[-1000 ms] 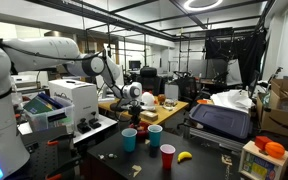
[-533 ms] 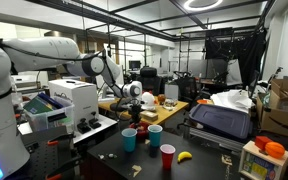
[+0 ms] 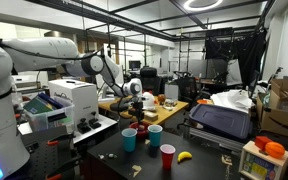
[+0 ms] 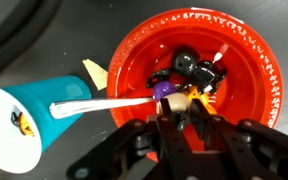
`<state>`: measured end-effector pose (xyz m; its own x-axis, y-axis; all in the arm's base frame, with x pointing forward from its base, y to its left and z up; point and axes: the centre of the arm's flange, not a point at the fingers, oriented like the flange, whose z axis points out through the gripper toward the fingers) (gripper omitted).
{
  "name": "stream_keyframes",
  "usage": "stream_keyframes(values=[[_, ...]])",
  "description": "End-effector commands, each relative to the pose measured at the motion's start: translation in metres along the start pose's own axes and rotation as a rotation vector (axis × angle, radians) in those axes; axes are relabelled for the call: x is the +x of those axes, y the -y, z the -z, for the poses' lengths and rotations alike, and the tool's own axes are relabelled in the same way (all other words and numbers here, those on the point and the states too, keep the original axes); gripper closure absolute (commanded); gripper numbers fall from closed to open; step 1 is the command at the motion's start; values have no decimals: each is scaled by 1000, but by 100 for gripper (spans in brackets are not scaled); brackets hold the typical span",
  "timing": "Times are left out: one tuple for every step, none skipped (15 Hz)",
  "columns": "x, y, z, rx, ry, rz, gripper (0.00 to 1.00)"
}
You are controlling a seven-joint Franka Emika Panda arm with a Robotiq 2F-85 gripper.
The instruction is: Pour the things in the blue cup into the red cup
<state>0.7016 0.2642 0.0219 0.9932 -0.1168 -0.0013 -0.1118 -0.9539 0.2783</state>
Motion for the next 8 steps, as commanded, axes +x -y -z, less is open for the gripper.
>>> stream_keyframes(values=[[9,6,8,-31,-83,-23,39],[9,5,11,-33,-102,-25,33],[9,4,14,-33,-117,-30,24],[9,2,18,-32,-133,-33,18],[9,0,22,-29,-140,-35,9],[8,-4,26,-19,-127,-37,3],[6,-8,31,-1,-104,-34,0],[2,-13,35,9,-81,-31,0]])
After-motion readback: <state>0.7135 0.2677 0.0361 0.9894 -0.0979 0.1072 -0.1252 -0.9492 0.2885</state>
